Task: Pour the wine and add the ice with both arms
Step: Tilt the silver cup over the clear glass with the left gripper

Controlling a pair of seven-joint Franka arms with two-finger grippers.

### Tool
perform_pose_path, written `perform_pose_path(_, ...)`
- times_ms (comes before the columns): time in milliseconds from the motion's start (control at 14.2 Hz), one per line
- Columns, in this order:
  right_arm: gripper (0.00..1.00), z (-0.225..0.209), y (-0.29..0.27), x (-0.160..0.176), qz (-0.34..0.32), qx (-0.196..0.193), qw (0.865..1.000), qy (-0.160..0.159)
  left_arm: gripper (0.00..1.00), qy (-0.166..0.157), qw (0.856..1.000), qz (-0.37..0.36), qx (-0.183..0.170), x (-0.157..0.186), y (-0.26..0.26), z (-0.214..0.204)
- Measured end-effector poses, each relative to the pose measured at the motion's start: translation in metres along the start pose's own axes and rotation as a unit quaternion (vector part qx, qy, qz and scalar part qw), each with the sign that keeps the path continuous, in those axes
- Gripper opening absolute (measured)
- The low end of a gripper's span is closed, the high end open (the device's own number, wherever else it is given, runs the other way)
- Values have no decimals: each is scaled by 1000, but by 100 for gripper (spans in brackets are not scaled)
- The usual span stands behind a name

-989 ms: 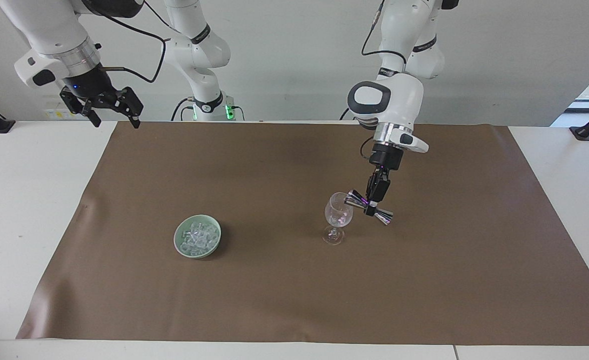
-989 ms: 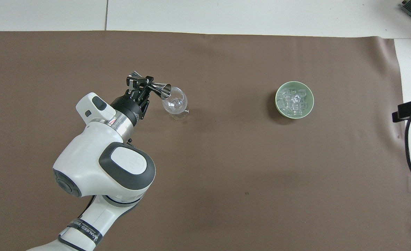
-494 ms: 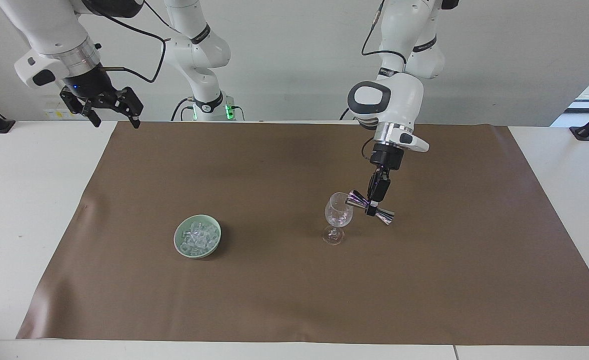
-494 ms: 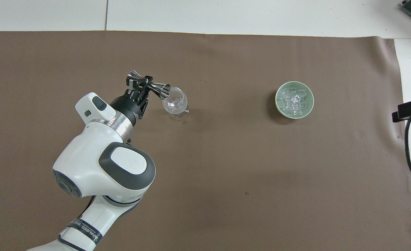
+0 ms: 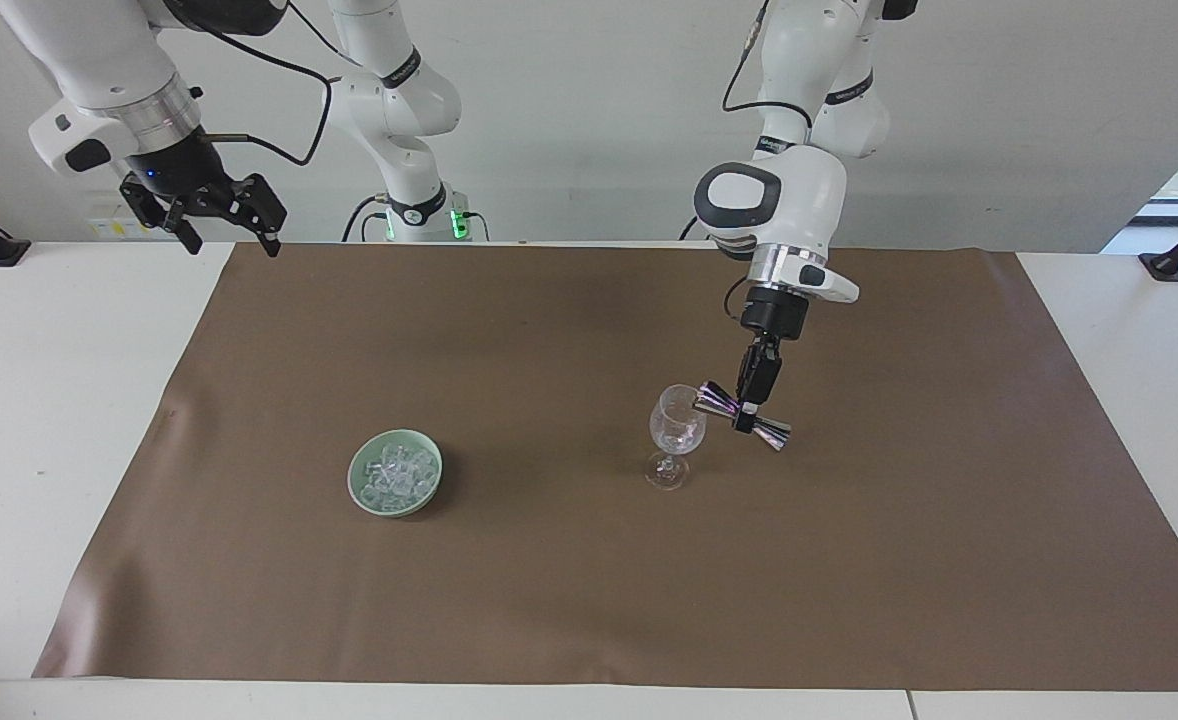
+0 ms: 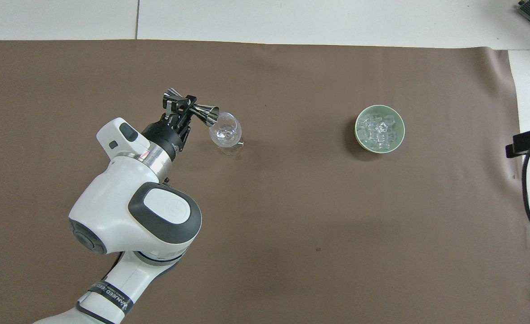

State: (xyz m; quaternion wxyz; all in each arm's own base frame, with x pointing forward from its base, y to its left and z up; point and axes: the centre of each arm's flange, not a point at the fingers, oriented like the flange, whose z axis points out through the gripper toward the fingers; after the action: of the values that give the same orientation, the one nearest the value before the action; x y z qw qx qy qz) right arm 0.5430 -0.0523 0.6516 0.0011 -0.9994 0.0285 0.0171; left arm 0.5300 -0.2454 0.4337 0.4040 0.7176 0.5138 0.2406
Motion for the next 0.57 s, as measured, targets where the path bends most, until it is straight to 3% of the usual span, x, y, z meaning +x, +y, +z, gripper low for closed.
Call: perform_pose_path(565,100,0,0,0,0,0,1000,0,22,2,999,35,-1,-2,1,2)
